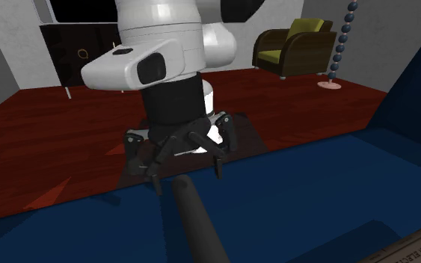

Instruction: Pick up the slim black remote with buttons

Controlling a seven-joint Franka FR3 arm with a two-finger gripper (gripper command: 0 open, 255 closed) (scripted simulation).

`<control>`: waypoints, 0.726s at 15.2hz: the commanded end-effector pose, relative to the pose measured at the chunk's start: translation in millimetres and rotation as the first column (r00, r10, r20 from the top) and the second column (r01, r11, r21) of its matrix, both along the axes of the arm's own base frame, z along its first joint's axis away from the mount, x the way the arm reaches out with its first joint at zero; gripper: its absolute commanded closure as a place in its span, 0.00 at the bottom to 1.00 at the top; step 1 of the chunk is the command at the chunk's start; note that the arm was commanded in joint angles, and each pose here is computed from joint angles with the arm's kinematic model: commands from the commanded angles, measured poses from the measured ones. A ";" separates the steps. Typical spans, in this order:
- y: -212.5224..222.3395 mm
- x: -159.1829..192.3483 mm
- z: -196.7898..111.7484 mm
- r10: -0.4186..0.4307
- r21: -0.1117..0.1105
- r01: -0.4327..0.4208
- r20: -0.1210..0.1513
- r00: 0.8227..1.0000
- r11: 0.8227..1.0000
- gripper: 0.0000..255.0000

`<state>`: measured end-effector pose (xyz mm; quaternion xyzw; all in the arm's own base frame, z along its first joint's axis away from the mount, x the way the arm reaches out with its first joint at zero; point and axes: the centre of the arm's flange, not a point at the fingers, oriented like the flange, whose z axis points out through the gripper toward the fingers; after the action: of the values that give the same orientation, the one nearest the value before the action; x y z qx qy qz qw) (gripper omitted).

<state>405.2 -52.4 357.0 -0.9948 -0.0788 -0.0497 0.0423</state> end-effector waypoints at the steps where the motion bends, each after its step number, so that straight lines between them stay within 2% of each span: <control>1: -2.1 2.3 -12.6 0.006 0.001 -0.006 0.003 1.000 1.000 0.00; 8: -2.1 2.3 -42.0 0.006 0.001 -0.006 0.003 1.000 1.000 0.00; 9: -1.7 2.8 -41.7 0.006 0.001 -0.006 0.003 1.000 1.000 1.00; 11: -1.9 2.9 -41.8 0.006 0.001 -0.006 0.003 1.000 1.000 1.00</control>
<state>408.3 -55.4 316.8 -0.9944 -0.0808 -0.0527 0.0426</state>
